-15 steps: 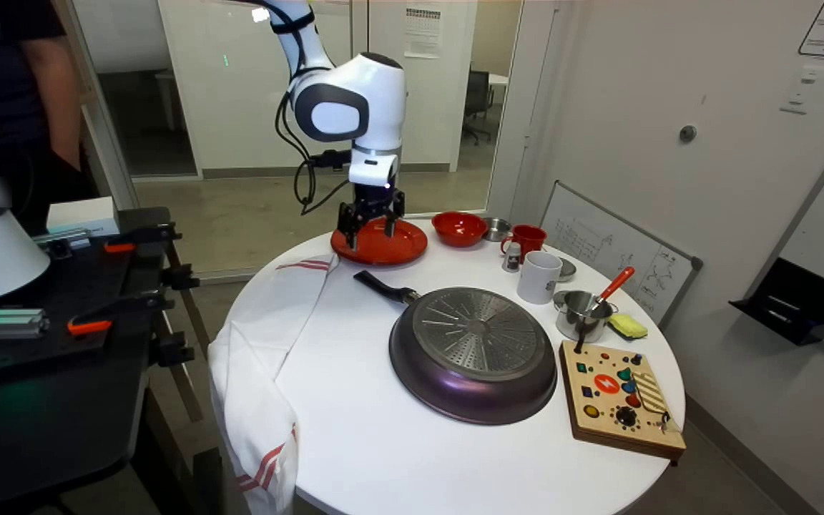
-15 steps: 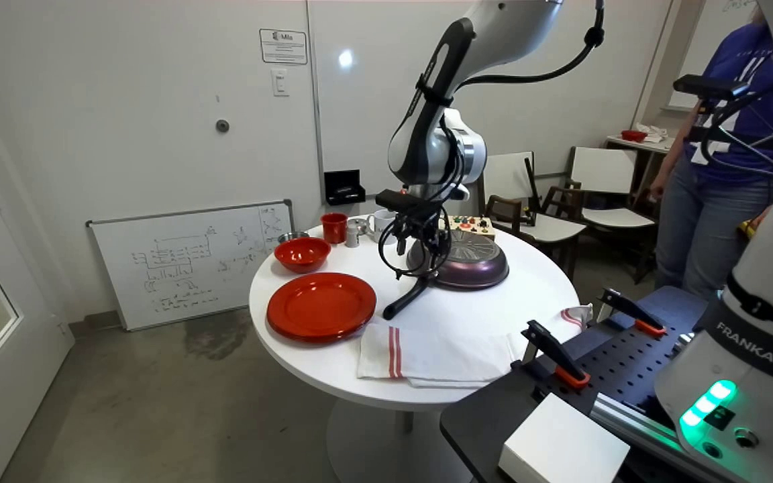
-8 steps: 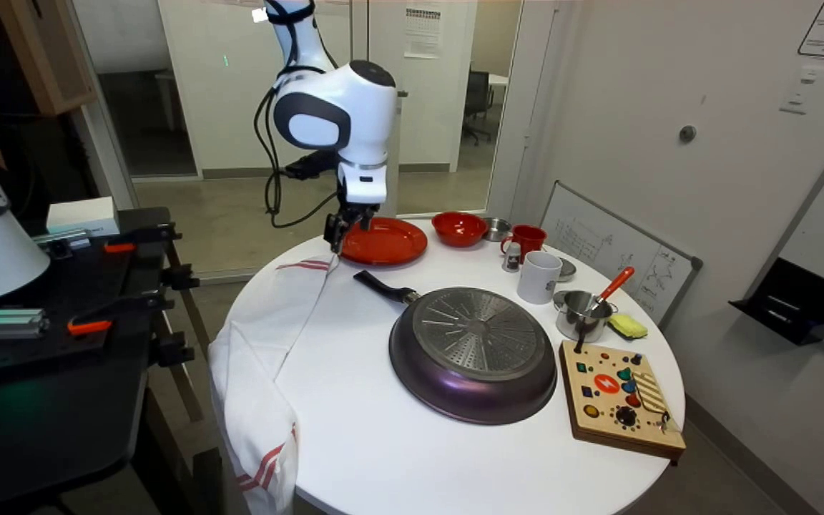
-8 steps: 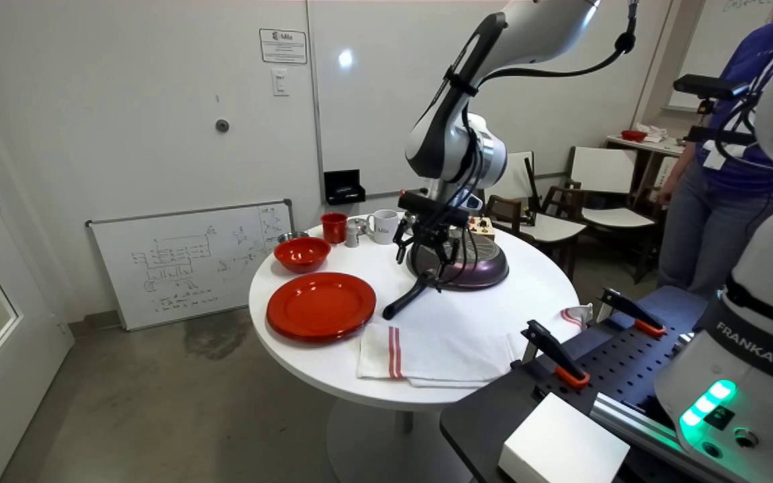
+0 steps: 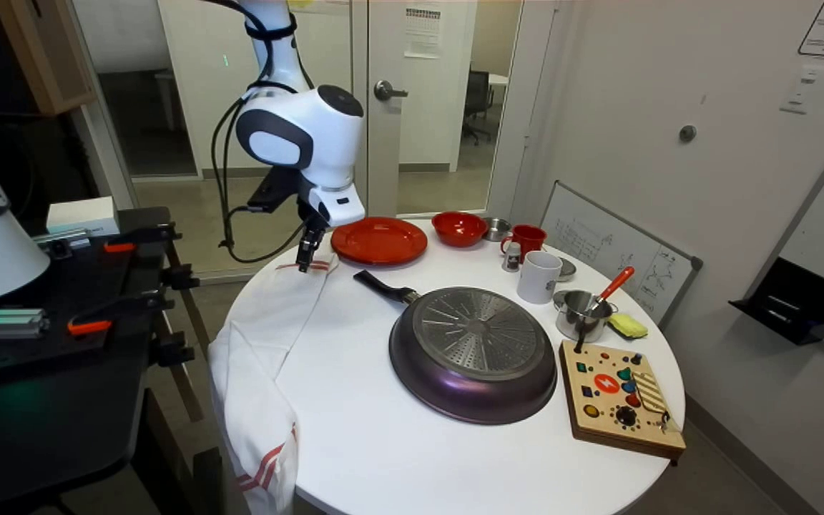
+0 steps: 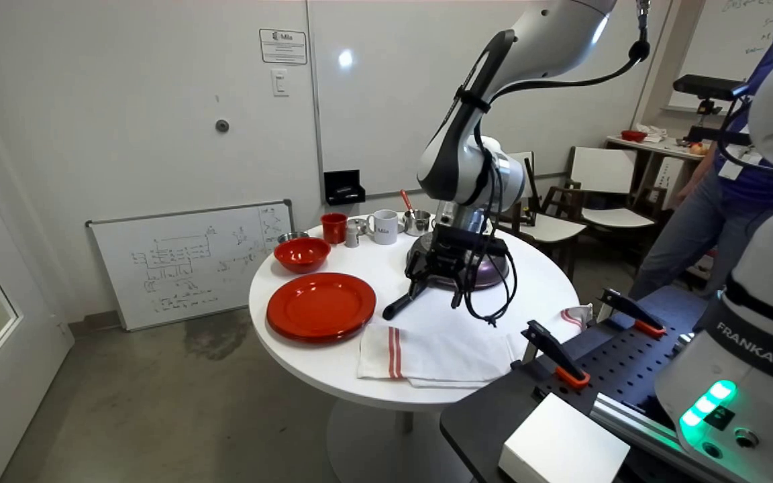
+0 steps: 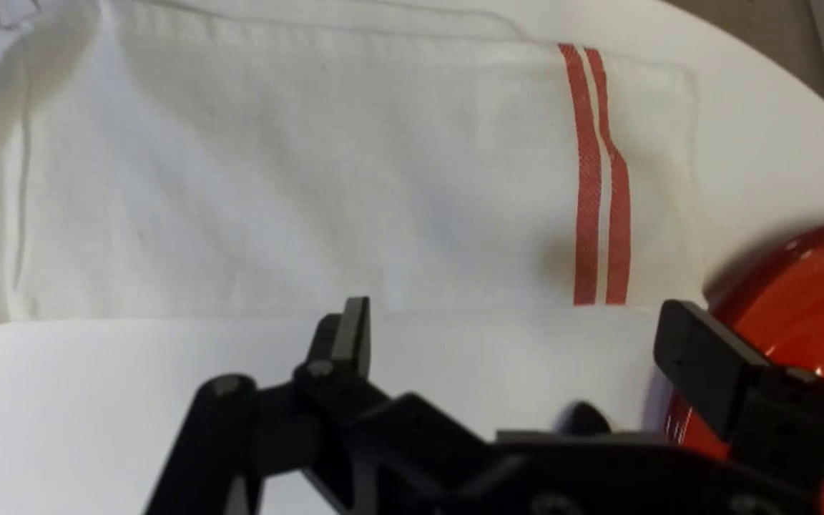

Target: Unfold the towel

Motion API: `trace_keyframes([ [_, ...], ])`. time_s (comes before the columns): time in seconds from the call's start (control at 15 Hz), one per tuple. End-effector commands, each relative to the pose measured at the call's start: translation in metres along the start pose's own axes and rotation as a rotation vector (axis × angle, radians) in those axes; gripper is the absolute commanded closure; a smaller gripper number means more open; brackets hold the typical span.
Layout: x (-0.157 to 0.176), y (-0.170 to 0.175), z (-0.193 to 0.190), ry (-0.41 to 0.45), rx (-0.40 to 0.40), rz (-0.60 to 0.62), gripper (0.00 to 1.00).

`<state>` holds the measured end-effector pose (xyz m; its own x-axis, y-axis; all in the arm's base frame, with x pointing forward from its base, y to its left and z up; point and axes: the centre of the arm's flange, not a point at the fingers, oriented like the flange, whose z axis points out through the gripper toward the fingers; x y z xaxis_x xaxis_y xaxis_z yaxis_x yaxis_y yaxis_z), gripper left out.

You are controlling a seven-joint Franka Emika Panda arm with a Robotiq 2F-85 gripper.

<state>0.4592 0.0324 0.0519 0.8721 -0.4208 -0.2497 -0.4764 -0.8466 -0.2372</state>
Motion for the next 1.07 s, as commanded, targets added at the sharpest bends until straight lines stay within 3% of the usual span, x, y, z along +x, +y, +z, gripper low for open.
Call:
trace_keyframes([
  [0.0, -0.037, -0.005, 0.006, 0.02, -0.012, -0.201, 0.0],
  [0.53, -0.117, -0.006, 0.034, 0.093, -0.094, -0.594, 0.0],
  [0.6, -0.095, -0.007, 0.035, 0.053, -0.068, -0.507, 0.0],
  [1.0, -0.112, -0.01, 0.038, 0.073, -0.08, -0.568, 0.0],
])
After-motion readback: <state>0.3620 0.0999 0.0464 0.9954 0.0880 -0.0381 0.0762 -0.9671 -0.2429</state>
